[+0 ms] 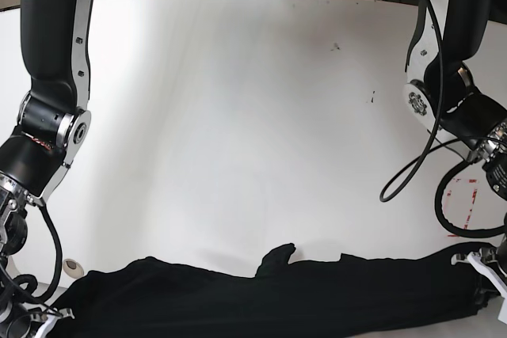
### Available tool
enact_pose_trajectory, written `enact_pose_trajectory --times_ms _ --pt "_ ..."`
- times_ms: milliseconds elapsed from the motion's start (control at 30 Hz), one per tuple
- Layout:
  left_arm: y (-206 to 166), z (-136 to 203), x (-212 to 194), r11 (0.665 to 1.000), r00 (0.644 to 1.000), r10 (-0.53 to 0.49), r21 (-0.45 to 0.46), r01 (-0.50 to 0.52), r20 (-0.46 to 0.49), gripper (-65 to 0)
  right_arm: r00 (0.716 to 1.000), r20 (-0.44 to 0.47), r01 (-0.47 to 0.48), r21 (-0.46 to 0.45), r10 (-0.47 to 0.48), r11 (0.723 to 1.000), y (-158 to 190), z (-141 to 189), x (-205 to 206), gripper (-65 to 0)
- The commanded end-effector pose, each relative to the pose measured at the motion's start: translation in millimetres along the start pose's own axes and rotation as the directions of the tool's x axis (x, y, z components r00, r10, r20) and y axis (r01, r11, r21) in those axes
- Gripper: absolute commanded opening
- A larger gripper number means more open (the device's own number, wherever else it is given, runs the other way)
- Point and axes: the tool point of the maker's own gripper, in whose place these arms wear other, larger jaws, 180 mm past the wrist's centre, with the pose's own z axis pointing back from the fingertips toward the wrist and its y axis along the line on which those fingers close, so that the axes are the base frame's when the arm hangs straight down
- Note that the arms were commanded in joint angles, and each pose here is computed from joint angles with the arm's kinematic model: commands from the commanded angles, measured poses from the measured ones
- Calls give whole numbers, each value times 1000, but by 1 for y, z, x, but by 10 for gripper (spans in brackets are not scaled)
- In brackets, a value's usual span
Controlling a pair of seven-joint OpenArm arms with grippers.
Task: Layout the t-shirt on the table in an organized manner, then fold the t-shirt properly
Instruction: 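Lift the black t-shirt with both grippers and lay it back down stretched, then hold the t-shirt edge taut between both grippers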
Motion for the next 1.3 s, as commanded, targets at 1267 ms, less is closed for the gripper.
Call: enact_pose_trajectory --times_ms 1267 --pt "-66 113 -351 996 739 -11 -75 -54 -674 -650 809 -579 257 185 -106 949 213 138 -395 -650"
